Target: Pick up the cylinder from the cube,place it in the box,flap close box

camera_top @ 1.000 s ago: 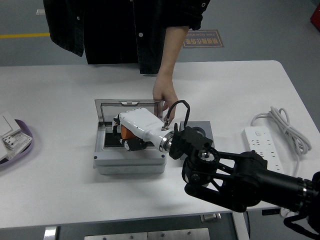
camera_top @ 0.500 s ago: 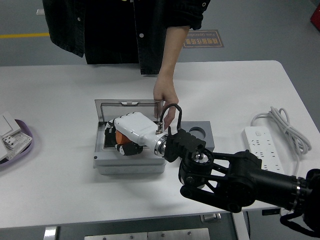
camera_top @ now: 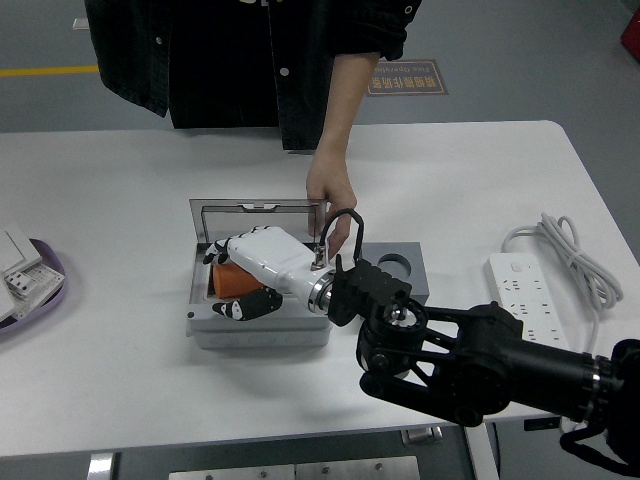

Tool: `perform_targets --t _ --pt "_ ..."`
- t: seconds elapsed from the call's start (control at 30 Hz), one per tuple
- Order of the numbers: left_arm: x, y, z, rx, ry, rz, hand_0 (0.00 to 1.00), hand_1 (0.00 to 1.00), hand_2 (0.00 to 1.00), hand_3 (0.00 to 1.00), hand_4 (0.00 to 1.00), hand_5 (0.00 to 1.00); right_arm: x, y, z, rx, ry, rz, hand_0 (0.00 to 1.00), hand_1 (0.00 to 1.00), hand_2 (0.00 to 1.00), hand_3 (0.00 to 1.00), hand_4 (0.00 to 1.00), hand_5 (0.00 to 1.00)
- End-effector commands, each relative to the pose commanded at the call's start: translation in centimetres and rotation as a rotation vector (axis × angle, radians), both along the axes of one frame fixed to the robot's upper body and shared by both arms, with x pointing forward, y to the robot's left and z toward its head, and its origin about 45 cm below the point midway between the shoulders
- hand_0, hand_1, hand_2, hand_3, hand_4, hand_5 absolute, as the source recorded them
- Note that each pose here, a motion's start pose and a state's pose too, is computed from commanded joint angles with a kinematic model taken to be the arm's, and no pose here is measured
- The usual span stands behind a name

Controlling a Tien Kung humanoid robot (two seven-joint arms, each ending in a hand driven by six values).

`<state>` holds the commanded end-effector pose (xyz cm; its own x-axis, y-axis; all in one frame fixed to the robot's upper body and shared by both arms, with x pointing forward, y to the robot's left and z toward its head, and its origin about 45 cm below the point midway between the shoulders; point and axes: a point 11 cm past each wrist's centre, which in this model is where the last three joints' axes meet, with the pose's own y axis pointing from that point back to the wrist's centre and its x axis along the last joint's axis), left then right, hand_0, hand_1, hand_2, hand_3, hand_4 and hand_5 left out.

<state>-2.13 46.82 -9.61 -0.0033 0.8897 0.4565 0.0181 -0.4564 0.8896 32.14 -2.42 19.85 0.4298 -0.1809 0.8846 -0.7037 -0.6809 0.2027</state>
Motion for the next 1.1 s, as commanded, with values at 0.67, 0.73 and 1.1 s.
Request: perform_targets --t 0.67,0.73,1.1 --pt "0.26 0.1 0.0 0.0 -0.001 -0.009 0.513 0.571 0.563 0.608 0.721 0.179 4.5 -2.8 8.0 0.315 0.012 -0.068 0.767 0.657 0.674 0.726 0.825 0.376" --pt "0.34 0.1 0.1 0.001 -0.002 -0.01 0.513 0.571 0.563 0.608 0.721 0.179 5.3 -3.3 7.5 0.3 0.019 -0.085 0.767 0.657 0.674 0.726 0.825 0.376" --pt "0.54 0.1 0.0 0.0 -0.003 -0.014 0.513 0.57 0.564 0.607 0.722 0.177 6.6 -5.3 4.4 0.221 0.054 -0.137 0.764 0.649 0.671 0.71 0.816 0.37"
